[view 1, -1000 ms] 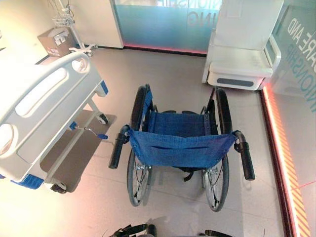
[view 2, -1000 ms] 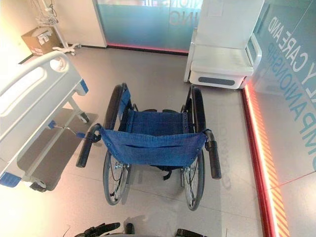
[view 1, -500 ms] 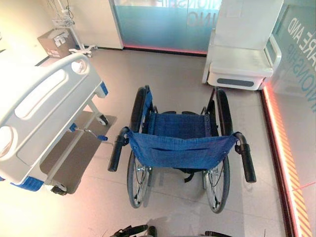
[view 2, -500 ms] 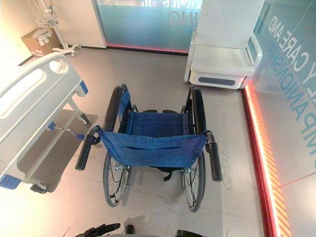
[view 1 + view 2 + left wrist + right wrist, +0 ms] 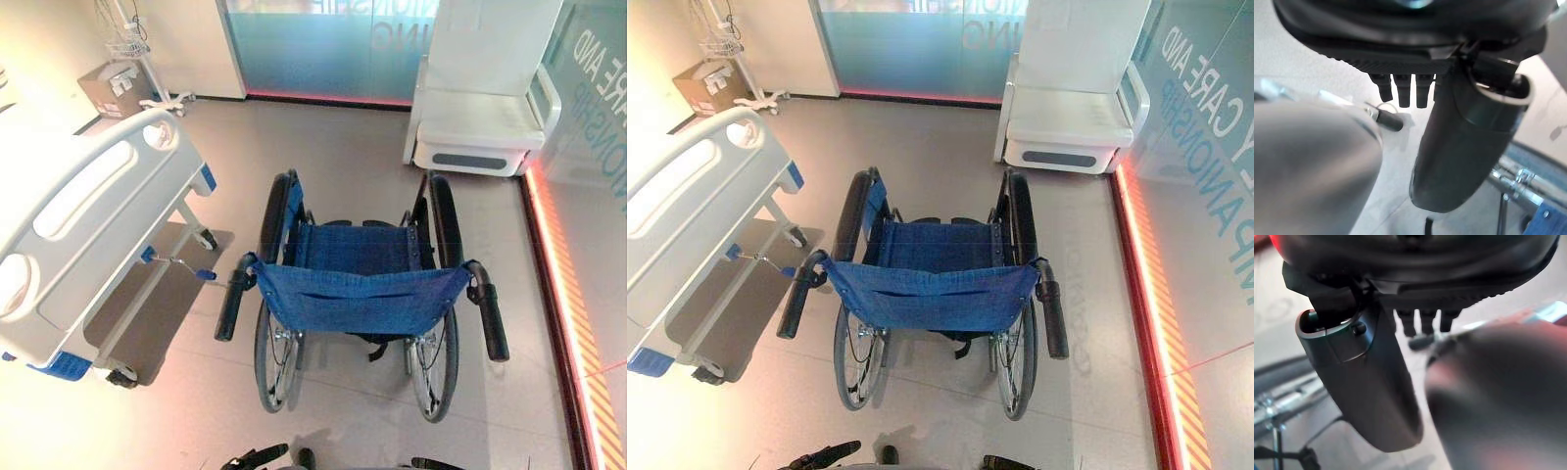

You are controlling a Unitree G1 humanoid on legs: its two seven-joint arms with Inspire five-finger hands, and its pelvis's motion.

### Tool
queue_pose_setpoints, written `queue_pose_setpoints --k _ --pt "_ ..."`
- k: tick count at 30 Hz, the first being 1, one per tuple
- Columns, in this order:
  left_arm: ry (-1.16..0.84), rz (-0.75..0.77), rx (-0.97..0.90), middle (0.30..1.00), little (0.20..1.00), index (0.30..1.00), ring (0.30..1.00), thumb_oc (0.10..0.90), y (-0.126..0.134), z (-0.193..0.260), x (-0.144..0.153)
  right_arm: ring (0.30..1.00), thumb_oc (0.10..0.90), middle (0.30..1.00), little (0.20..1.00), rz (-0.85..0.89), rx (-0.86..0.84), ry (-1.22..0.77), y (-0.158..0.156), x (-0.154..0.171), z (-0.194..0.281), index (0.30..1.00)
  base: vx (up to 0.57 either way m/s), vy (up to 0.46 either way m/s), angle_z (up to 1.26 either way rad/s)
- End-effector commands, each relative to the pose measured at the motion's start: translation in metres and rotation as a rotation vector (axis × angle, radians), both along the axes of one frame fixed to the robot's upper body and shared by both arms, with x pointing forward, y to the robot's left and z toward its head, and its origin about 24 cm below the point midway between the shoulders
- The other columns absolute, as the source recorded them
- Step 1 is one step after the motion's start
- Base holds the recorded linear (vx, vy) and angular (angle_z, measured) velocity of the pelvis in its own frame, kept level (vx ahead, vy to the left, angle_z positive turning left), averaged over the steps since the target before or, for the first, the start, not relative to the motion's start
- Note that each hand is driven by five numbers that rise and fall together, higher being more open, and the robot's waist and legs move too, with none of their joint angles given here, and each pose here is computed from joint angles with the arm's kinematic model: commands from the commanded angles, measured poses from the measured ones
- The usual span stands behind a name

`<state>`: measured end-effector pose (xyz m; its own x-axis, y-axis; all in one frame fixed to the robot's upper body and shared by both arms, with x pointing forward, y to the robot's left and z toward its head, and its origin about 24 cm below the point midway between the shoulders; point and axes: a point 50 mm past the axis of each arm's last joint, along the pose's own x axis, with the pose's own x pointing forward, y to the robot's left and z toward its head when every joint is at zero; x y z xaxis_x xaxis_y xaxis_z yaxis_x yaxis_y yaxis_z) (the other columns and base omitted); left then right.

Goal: Push the wheelchair next to the bed

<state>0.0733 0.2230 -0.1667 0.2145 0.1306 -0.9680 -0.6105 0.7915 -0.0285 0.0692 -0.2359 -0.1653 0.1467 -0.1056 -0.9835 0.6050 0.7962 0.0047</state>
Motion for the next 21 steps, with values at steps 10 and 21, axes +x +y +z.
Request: queue_pose_setpoints --k 10,21 --pt "-0.295 0.213 0.413 0.900 0.900 0.900 0.900 0.800 0.123 0.069 0.055 0.900 0.800 0.900 0.900 -0.321 -0.447 -0.337 -0.117 0.054 0.070 0.900 0.00 0.000 0.00" --pt "-0.752 0.347 0.724 0.900 0.900 0.900 0.900 0.800 0.181 0.181 0.099 0.900 0.800 0.900 0.900 -0.460 -0.809 -0.674 -0.172 0.100 0.179 0.900 0.00 0.002 0.00"
